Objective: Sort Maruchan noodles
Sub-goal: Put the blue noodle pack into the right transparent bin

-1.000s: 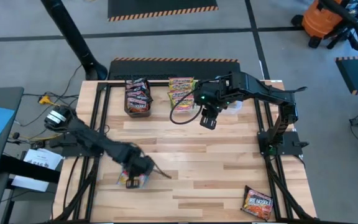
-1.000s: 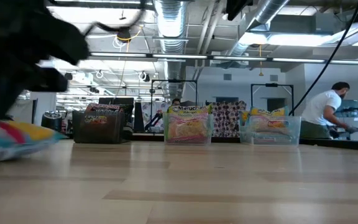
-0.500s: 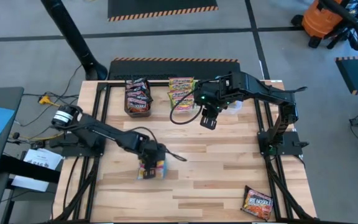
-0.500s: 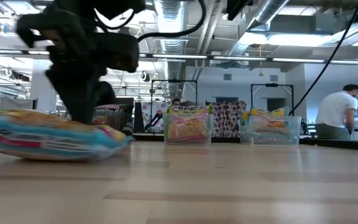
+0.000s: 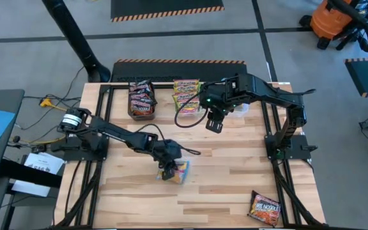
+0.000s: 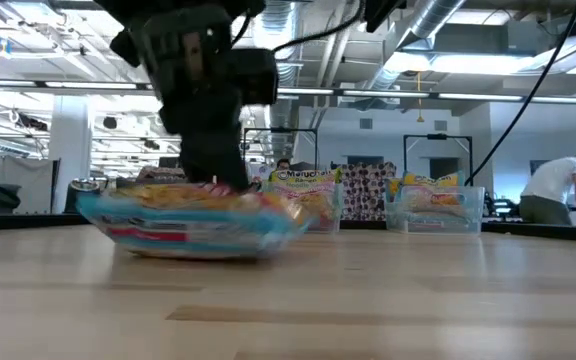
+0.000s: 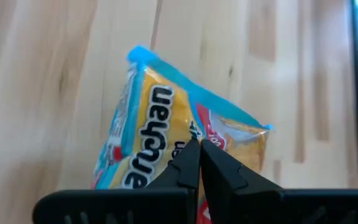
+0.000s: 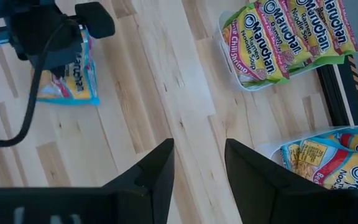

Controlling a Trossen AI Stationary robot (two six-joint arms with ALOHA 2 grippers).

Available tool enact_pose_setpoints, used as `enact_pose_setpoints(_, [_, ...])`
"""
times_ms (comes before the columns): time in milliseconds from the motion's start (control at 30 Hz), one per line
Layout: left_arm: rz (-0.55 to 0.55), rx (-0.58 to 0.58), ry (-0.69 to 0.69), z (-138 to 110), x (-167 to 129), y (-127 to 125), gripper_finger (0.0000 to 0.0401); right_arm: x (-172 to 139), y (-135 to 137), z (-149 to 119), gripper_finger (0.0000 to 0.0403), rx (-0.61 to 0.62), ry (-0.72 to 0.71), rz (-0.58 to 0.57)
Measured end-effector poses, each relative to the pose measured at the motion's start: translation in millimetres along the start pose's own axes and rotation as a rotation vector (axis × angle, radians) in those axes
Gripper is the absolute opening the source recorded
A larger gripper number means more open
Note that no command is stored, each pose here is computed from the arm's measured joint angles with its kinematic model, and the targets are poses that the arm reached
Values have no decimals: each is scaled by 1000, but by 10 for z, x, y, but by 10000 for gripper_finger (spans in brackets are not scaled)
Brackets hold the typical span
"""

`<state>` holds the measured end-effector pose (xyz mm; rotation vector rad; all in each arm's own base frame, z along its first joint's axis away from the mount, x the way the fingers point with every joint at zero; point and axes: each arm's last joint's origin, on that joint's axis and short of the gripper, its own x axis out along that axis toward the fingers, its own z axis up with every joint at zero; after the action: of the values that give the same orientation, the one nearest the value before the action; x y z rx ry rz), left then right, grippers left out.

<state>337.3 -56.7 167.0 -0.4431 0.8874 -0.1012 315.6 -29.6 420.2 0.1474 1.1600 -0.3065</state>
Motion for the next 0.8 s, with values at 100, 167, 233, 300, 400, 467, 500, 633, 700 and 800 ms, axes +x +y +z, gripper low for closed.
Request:
enact_pose_setpoints(100, [-28, 18, -35, 106, -100, -72, 0, 0, 0, -1, 165, 0, 1, 0])
enact_pose_setpoints(167, [-31, 28, -40, 165, -198, -125, 0, 0, 2, -1, 165, 0, 1, 2])
enact_pose_setpoints(233, [-32, 34, -56, 227, -303, -180, 0, -1, 8, -1, 165, -1, 1, 7])
enact_pose_setpoints(300, [-35, 36, -62, 257, -411, -219, 0, -1, 11, -3, 166, -2, 2, 7])
enact_pose_setpoints(400, [-46, 40, -94, 305, -563, -271, 0, -2, 18, -5, 166, 7, 2, 8])
enact_pose_setpoints(467, [-60, 43, -115, 338, -666, -309, 0, -4, 30, -8, 165, 22, 3, 10])
enact_pose_setpoints(500, [-65, 41, -123, 345, -729, -328, 0, -2, 31, -7, 166, 27, 3, 10])
enact_pose_setpoints(633, [-100, 54, -181, 380, -1035, -428, 0, -10, 88, -20, 170, 10, 4, 20])
enact_pose_setpoints(700, [-106, 62, -235, 385, -1220, -478, 0, -11, 125, -25, 177, 0, 4, 26])
enact_pose_setpoints(800, [-94, 70, -312, 371, -1471, -532, 0, -15, 182, -37, 193, -18, 5, 32])
